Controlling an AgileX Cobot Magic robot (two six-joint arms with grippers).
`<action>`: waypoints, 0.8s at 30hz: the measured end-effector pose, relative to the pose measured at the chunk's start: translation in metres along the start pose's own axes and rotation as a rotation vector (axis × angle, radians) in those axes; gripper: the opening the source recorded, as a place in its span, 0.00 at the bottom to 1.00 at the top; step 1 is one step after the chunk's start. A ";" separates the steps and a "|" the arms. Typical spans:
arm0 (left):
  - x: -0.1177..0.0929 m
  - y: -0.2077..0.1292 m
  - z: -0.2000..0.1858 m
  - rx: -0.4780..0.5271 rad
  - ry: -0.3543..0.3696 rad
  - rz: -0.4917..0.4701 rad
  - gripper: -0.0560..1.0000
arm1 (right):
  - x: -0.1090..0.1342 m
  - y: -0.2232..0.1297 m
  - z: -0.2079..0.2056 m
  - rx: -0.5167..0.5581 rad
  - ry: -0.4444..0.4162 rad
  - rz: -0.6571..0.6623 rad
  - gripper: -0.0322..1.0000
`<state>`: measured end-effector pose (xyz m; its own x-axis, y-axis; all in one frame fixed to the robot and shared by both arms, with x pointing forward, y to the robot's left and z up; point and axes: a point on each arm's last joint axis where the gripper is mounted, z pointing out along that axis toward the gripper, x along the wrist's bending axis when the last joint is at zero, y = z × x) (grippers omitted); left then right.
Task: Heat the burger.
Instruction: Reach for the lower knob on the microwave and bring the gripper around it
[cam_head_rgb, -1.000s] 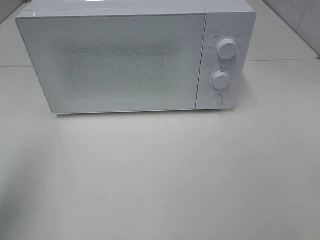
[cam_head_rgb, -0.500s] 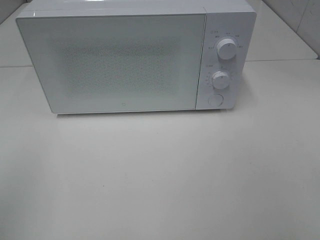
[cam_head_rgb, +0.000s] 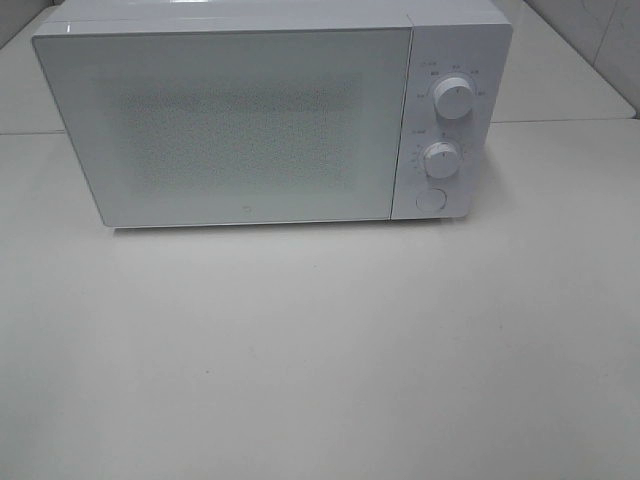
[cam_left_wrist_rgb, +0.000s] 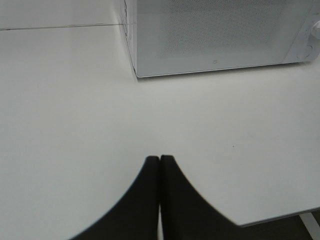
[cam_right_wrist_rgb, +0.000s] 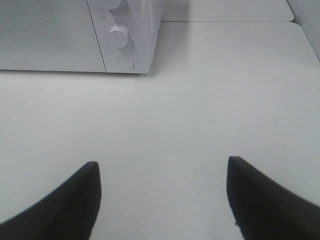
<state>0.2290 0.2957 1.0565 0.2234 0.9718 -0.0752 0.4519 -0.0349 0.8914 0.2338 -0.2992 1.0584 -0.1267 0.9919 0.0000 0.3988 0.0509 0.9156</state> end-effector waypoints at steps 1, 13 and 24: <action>0.000 0.000 0.000 0.000 0.000 0.000 0.05 | 0.000 0.000 0.000 0.000 0.000 0.000 0.70; 0.001 -0.001 0.005 -0.009 0.005 0.015 0.05 | 0.000 0.000 0.000 0.000 0.000 0.000 0.70; 0.001 -0.001 0.005 -0.012 0.006 0.016 0.05 | 0.000 0.016 0.003 -0.097 0.000 0.000 0.70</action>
<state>0.2331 0.2956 1.0532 0.2252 0.9726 -0.0579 0.4378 -0.0479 0.8978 0.2430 -0.2980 1.0721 -0.1267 0.9919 0.0000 0.3090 0.0395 0.9503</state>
